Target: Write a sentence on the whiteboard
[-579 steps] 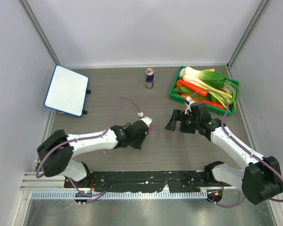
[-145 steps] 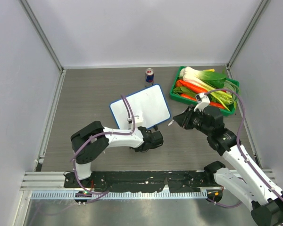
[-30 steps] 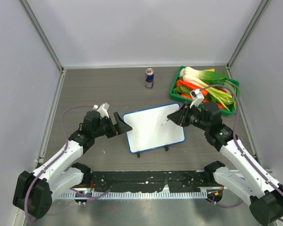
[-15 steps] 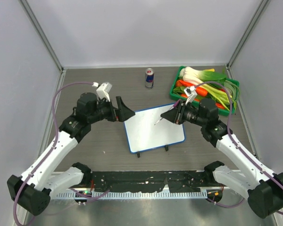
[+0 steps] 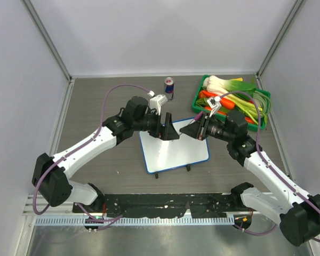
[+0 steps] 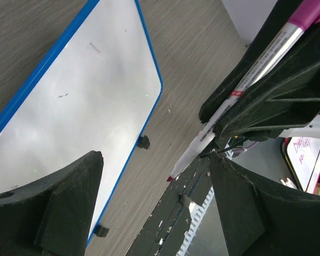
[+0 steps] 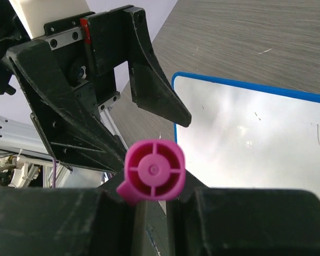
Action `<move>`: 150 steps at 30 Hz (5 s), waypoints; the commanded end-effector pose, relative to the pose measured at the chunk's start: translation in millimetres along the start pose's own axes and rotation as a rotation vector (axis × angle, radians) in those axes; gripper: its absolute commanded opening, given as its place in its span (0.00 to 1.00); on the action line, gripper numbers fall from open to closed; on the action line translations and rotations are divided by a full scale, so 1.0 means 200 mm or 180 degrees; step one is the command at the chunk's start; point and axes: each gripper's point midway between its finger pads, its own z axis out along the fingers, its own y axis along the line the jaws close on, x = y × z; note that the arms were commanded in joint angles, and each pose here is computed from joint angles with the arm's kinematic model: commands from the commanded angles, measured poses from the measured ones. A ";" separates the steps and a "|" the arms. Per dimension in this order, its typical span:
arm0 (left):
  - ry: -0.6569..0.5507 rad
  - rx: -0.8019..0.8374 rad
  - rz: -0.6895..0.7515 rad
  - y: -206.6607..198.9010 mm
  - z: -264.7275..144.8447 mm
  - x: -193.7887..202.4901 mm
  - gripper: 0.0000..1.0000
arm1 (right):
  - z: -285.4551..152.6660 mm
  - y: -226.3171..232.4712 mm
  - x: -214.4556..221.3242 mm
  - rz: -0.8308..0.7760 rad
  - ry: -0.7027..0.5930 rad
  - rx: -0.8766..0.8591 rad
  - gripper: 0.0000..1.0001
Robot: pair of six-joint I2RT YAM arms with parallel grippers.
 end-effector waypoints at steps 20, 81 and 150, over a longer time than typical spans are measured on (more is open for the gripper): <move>-0.0044 0.0579 0.0377 -0.22 0.05 -0.06 0.22 | -0.03 0.10 -0.12 0.0020 -0.0232 -0.0100 0.01; 0.0037 0.0814 0.0506 -0.35 -0.07 0.00 0.00 | -0.01 0.16 0.02 0.0099 0.0169 -0.0619 0.08; -0.0980 -0.0903 -0.1138 0.62 -0.39 0.31 1.00 | -0.12 0.13 -0.02 -0.0119 -0.0338 -0.0266 0.01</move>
